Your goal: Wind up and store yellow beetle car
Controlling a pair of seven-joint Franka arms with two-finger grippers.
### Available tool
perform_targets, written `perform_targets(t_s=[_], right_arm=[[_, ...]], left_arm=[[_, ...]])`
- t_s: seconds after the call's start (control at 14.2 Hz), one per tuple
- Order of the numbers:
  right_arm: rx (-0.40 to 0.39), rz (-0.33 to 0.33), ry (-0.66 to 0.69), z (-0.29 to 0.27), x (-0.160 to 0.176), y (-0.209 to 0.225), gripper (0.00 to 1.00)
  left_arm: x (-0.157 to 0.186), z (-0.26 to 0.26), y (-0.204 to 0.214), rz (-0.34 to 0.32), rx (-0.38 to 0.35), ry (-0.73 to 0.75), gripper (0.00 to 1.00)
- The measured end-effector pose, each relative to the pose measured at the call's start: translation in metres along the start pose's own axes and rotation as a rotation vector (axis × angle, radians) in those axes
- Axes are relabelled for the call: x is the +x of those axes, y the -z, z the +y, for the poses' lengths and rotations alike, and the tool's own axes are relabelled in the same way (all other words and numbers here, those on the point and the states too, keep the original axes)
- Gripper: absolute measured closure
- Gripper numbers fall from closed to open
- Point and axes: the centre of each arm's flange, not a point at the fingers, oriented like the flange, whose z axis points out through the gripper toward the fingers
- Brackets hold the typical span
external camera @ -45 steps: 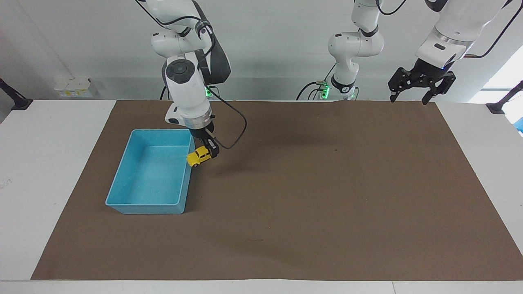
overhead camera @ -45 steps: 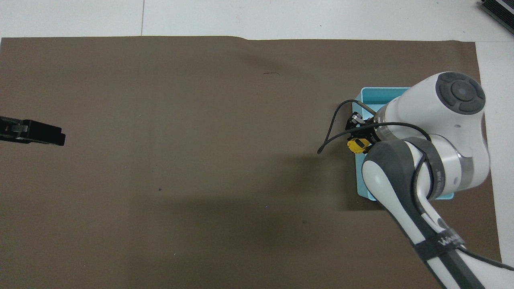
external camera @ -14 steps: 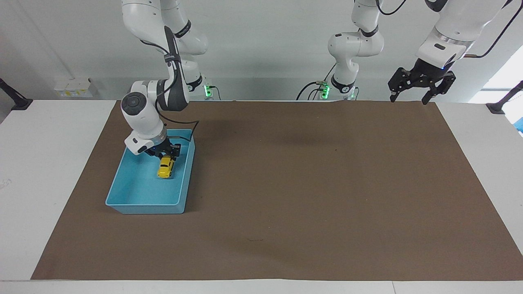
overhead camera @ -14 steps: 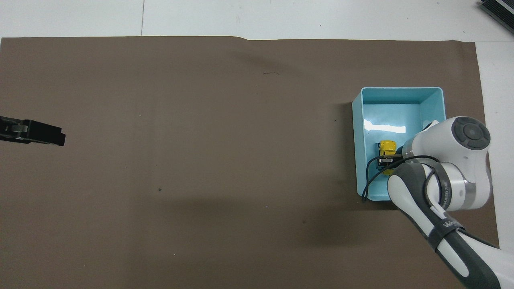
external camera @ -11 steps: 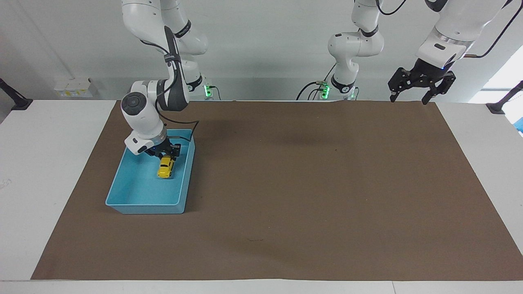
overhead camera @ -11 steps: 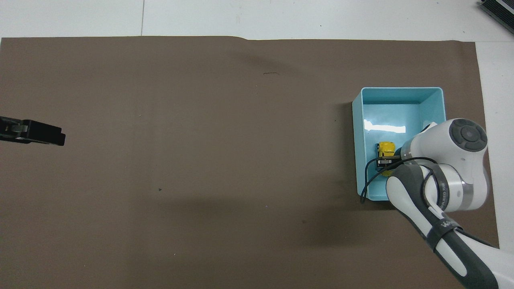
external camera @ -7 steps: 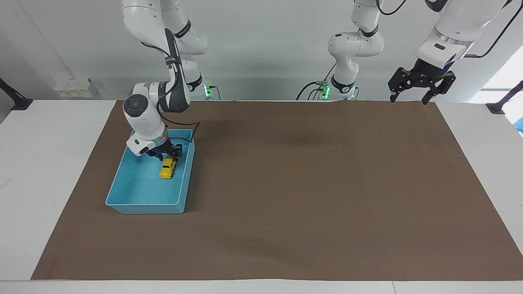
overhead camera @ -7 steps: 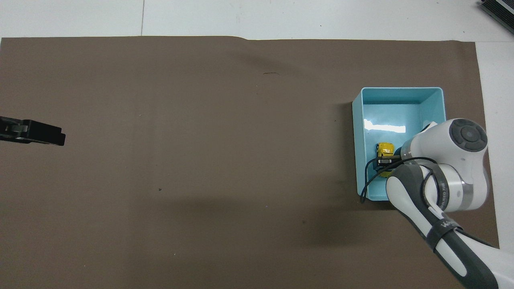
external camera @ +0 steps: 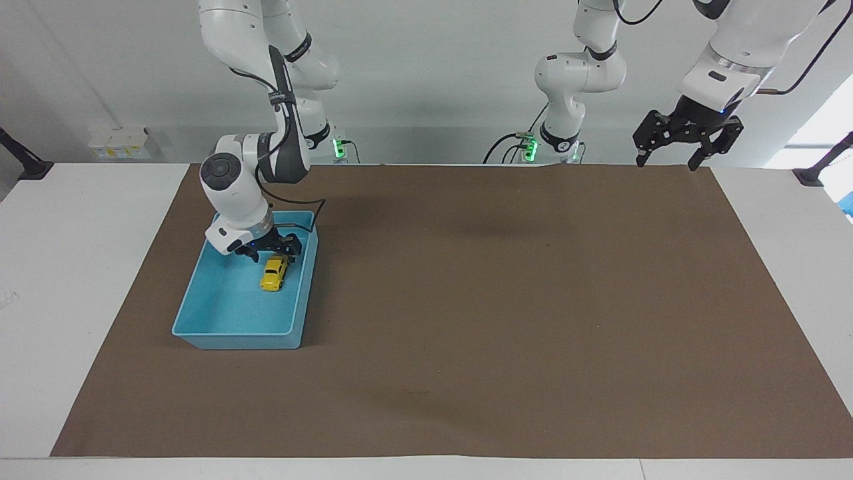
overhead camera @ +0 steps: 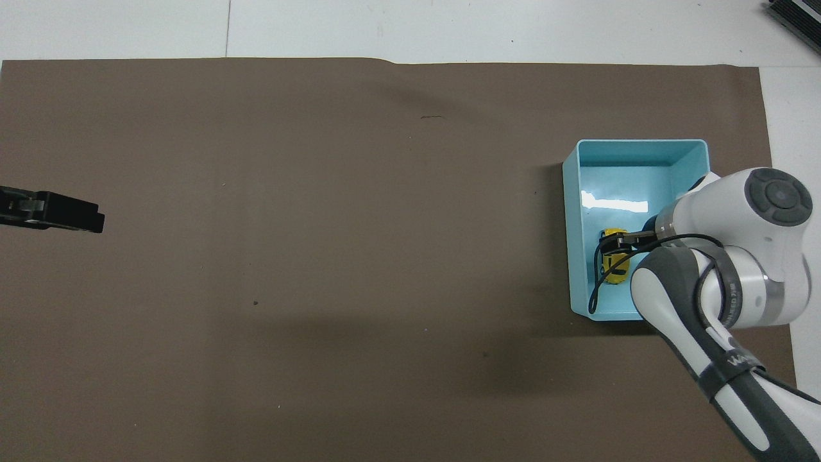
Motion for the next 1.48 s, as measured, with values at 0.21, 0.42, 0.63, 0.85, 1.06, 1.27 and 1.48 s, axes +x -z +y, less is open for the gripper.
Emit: perform_targets(t_s=[0.21,0.42,0.63,0.85,1.06,1.27,1.48], right_arm=[[-0.007,0.027,-0.004,0.002,0.004,0.042,0.00],[-0.009,0.021,-0.011,0.005,0.011,0.072,0.00],[-0.010,0.010,-0.024,0.012,0.015,0.103,0.00],[-0.010,0.014,-0.057,0.014,0.018,0.135,0.00],[-0.011,0.010,-0.071,0.016,0.017,0.166,0.00],[-0.002,0.001,-0.076,0.016,0.014,0.195,0.00],[0.009,-0.012,-0.073,0.013,0.007,0.225,0.00]], left_arm=[[0.000,0.000,0.000,0.000,0.000,0.000,0.00],[0.000,0.000,0.000,0.000,0.000,0.000,0.00],[0.000,0.000,0.000,0.000,0.000,0.000,0.00],[0.000,0.000,0.000,0.000,0.000,0.000,0.00],[0.000,0.000,0.000,0.000,0.000,0.000,0.00],[0.000,0.000,0.000,0.000,0.000,0.000,0.00],[0.000,0.000,0.000,0.000,0.000,0.000,0.00]])
